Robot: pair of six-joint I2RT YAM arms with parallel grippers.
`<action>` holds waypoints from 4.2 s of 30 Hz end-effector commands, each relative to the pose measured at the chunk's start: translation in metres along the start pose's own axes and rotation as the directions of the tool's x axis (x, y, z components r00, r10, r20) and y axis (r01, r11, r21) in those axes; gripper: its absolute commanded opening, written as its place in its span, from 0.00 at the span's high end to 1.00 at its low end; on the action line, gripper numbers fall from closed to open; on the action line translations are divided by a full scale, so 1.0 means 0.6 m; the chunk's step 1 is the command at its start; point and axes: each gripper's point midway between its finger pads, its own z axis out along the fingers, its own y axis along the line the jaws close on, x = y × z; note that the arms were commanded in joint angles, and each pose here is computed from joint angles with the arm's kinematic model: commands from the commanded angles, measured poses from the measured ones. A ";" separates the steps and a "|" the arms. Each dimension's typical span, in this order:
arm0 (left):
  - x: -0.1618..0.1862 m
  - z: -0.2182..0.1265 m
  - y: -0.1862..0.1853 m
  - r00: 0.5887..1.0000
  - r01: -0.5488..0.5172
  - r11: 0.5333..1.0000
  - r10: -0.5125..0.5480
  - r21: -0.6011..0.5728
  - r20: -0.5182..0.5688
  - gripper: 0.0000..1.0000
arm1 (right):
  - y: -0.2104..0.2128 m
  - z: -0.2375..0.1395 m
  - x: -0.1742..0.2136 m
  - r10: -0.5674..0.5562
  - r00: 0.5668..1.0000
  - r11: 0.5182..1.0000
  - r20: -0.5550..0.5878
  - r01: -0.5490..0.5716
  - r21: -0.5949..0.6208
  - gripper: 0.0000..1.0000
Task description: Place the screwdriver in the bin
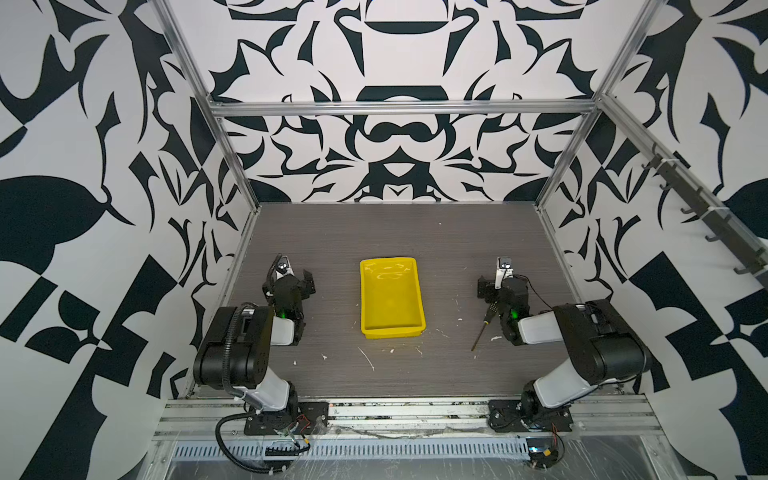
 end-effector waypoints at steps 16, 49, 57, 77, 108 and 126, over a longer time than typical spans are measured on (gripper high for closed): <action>-0.028 0.002 0.004 0.998 0.026 1.000 -0.025 -0.011 0.051 0.01 | -0.003 0.000 -0.034 0.025 0.998 1.000 0.056 -0.025 0.002 0.00; -0.028 0.002 0.004 0.998 0.026 1.000 -0.026 -0.011 0.051 0.01 | -0.001 0.001 -0.033 0.020 0.998 1.000 0.051 -0.020 -0.004 0.00; -0.027 0.002 0.003 0.998 0.026 1.000 -0.026 -0.010 0.050 0.01 | -0.001 0.001 -0.033 0.021 0.998 1.000 0.051 -0.021 -0.005 0.00; -0.081 -0.082 -0.064 0.979 -0.111 0.986 0.086 0.126 0.187 0.01 | 0.008 -0.012 -0.035 0.020 0.996 0.999 0.092 -0.017 -0.029 0.00; 0.010 -0.244 -0.076 0.842 0.412 0.896 -0.306 0.164 -0.445 0.01 | 0.036 -0.157 -0.167 0.217 0.975 0.974 -0.053 -0.220 -0.054 0.00; 0.049 -0.233 -0.055 0.783 0.427 0.904 -0.365 0.009 -0.503 0.01 | -0.024 -0.258 0.050 0.696 0.658 0.718 -0.289 -0.650 0.251 0.16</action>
